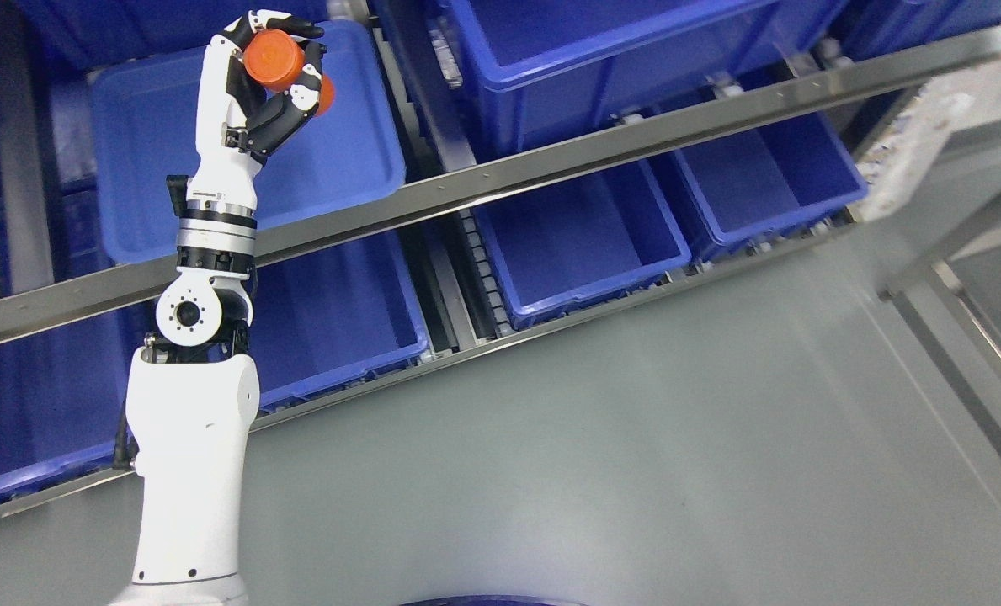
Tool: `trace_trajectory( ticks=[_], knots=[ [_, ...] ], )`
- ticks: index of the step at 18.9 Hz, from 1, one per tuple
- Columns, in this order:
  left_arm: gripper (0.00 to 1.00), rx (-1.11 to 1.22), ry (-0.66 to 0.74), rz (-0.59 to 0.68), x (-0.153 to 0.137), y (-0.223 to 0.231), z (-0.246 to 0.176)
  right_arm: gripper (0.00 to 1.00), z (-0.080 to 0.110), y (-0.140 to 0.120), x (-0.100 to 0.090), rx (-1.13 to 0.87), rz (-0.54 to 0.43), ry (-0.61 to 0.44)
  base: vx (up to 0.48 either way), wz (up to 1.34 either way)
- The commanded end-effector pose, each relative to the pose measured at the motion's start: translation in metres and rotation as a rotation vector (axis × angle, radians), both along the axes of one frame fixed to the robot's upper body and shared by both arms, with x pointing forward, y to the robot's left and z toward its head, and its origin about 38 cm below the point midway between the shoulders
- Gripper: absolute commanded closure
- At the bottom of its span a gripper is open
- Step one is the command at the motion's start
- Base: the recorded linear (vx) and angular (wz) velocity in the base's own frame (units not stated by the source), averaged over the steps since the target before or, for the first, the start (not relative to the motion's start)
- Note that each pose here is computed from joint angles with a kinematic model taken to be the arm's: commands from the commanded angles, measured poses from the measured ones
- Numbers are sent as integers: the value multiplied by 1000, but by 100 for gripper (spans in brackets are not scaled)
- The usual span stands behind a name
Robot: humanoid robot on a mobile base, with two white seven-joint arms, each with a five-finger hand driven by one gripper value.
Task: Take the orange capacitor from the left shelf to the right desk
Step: 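Lift the capacitor out of the bin with the left hand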
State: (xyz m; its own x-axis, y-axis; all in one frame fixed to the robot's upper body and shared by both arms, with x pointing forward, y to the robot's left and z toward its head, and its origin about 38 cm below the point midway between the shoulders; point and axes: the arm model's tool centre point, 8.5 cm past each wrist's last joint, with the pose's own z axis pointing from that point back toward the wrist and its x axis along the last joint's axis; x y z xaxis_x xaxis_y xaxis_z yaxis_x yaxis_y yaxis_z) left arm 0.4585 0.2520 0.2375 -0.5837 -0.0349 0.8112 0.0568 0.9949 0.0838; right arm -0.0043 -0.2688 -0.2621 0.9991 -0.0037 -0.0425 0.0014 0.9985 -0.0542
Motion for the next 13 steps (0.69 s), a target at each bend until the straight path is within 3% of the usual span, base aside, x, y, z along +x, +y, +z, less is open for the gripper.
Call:
trace_trajectory(
  ticks=[1,13],
  knots=[
    [99,7,-82,24,-14,12,25,0,0,-11,13,-18,-4,-36,-172,-754],
    [99,2,-74,34,-15,16,27,0,0,-11,13,-18,-4,-36,-128,-822]
  ],
)
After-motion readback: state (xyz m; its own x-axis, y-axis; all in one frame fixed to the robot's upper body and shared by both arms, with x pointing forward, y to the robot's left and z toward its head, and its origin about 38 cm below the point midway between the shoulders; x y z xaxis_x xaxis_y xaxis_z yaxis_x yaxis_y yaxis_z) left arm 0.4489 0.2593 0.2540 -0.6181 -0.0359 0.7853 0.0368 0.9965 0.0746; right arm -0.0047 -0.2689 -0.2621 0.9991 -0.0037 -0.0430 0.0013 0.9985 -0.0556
